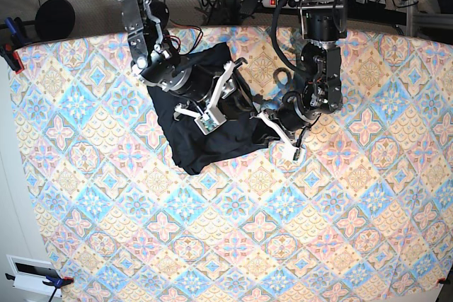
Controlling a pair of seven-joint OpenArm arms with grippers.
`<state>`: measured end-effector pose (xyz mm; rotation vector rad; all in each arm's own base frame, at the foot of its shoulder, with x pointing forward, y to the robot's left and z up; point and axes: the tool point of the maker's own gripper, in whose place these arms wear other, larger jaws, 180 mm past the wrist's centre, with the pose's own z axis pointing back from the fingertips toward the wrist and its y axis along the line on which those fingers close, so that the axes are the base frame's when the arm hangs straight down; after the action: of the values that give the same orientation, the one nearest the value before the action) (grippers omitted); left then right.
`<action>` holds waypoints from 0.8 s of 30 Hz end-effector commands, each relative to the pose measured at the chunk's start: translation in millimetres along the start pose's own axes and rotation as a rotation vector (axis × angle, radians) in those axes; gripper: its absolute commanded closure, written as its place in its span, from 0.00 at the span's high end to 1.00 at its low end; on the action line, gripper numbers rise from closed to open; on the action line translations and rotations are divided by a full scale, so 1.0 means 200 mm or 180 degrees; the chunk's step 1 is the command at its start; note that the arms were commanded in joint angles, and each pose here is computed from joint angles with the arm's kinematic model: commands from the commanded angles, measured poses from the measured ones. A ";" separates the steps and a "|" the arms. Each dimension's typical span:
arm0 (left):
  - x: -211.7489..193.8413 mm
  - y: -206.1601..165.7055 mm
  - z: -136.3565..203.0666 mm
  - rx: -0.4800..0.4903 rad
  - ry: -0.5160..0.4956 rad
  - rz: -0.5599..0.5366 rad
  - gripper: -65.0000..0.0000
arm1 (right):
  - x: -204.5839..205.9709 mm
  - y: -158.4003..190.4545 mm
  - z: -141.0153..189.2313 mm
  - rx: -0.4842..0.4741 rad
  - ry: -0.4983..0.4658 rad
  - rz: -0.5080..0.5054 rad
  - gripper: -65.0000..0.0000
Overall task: Layout the t-shirt on the table in an organized manner, then fold the t-shirt properly
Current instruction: 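Release the right gripper and lift it off the folded shirt, then press the right gripper onto the shirt bundle and tuck loose fabric under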
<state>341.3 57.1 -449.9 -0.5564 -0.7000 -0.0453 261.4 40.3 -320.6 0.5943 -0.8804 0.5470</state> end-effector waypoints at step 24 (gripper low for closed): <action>-0.16 0.11 0.03 0.0296 0.0476 -0.0090 0.00 | -0.15 -0.49 0.18 -0.1523 0.0759 0.1005 0.00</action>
<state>341.4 58.0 -449.8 -0.5549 -0.7002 -0.0473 283.1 -58.6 -363.4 -0.0365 -0.8020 0.6505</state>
